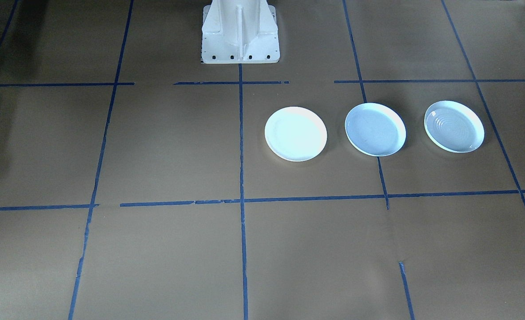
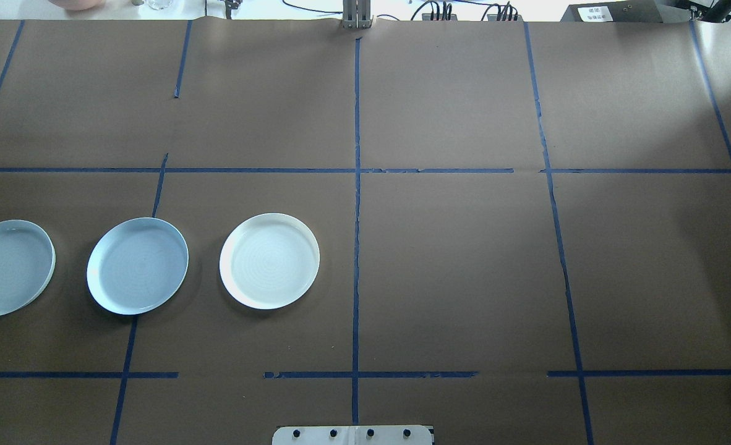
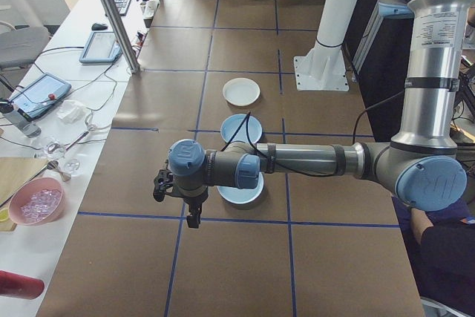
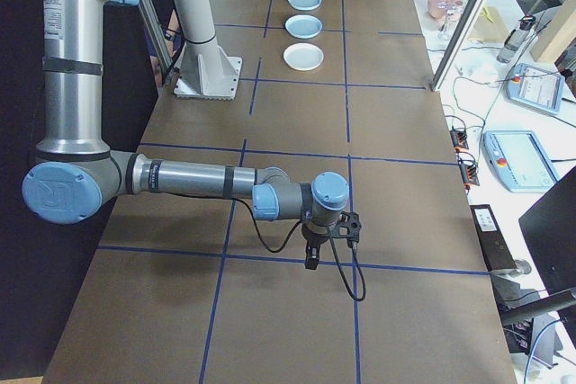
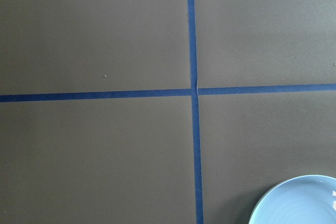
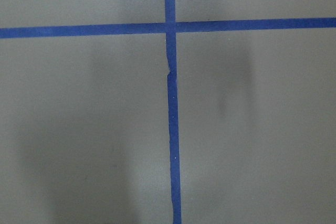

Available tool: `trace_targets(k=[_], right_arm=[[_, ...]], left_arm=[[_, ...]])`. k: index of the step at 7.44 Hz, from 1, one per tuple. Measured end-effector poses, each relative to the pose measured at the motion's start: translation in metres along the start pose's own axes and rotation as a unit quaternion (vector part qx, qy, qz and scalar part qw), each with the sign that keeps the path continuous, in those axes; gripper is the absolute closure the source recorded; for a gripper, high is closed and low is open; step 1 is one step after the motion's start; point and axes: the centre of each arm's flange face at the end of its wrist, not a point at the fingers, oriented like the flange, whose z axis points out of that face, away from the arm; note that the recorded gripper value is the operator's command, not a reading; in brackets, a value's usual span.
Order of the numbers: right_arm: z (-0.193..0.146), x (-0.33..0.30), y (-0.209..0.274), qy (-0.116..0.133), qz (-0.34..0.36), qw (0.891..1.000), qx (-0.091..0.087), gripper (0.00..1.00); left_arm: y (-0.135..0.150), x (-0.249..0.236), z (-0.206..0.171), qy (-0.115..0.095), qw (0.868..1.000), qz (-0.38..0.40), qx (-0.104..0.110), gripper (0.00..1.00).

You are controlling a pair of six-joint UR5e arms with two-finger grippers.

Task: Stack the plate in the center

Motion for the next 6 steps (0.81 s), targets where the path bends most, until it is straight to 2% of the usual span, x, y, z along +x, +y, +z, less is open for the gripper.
trace_targets(k=[4, 6], right_arm=[[0.000, 0.000, 0.000, 0.000, 0.000, 1.000, 0.000, 0.00], [0.000, 0.000, 0.000, 0.000, 0.000, 1.000, 0.000, 0.00]], left_arm=[[-0.003, 0.004, 0.002, 0.003, 1.000, -0.001, -0.001, 0.00], [-0.009, 0.027, 0.015, 0.006, 1.000, -0.028, -0.007, 0.00]])
